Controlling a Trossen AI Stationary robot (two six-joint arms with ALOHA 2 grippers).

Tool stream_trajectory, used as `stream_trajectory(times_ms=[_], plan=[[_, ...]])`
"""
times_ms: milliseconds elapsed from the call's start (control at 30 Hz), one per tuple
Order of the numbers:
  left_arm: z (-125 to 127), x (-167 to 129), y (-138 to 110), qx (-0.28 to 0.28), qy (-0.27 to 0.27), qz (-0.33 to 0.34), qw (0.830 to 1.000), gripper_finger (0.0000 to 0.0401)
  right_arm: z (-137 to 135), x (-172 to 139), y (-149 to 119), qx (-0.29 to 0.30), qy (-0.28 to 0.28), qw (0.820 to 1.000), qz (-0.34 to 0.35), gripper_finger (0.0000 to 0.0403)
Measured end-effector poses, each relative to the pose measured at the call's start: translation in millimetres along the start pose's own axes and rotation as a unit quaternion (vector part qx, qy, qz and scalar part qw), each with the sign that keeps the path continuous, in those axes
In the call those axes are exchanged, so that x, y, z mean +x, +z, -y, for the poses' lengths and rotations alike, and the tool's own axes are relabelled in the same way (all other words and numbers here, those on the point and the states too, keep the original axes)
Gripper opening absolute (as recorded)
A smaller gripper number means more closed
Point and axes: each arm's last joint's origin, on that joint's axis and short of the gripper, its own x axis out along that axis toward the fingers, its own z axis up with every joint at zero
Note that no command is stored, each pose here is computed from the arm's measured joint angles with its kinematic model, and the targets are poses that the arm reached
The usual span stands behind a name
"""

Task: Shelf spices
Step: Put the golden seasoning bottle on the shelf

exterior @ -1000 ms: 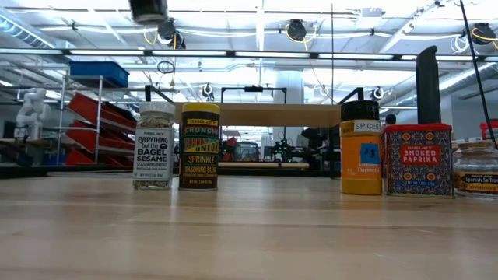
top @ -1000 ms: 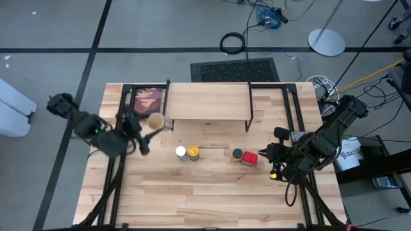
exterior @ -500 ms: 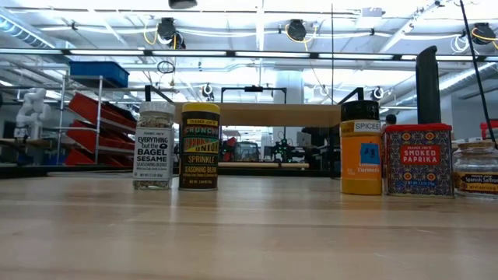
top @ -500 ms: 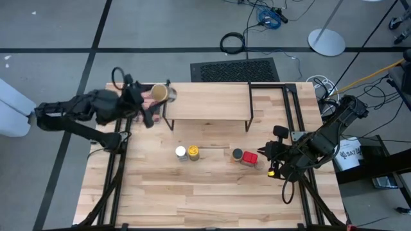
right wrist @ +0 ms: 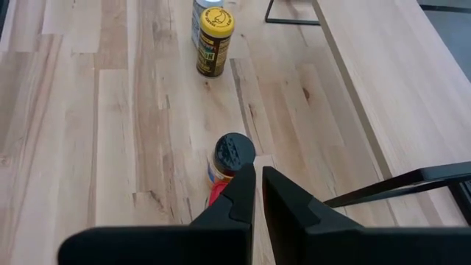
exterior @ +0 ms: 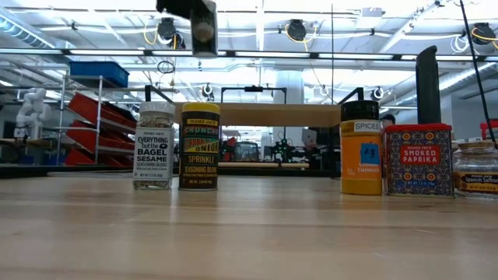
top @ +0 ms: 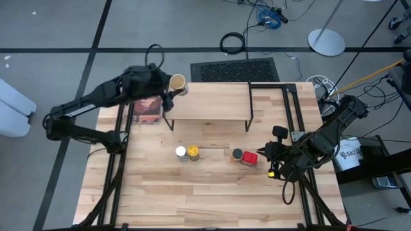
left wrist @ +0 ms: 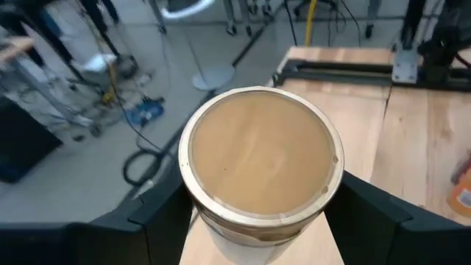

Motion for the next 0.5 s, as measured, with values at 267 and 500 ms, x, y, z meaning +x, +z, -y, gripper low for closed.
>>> stream_trajectory(times_ms=[267, 500], plan=[[-29, 41, -16, -0.046, -0.030, -0.052, 0.997, 0.0269, 0, 0, 0, 0.000, 0.000, 1.000, 0.000, 0.0016], [-38, 48, -26, -0.068, -0.052, -0.083, 0.993, 0.0269, 0, 0, 0, 0.001, 0.001, 1.000, 0.001, 0.0016]])
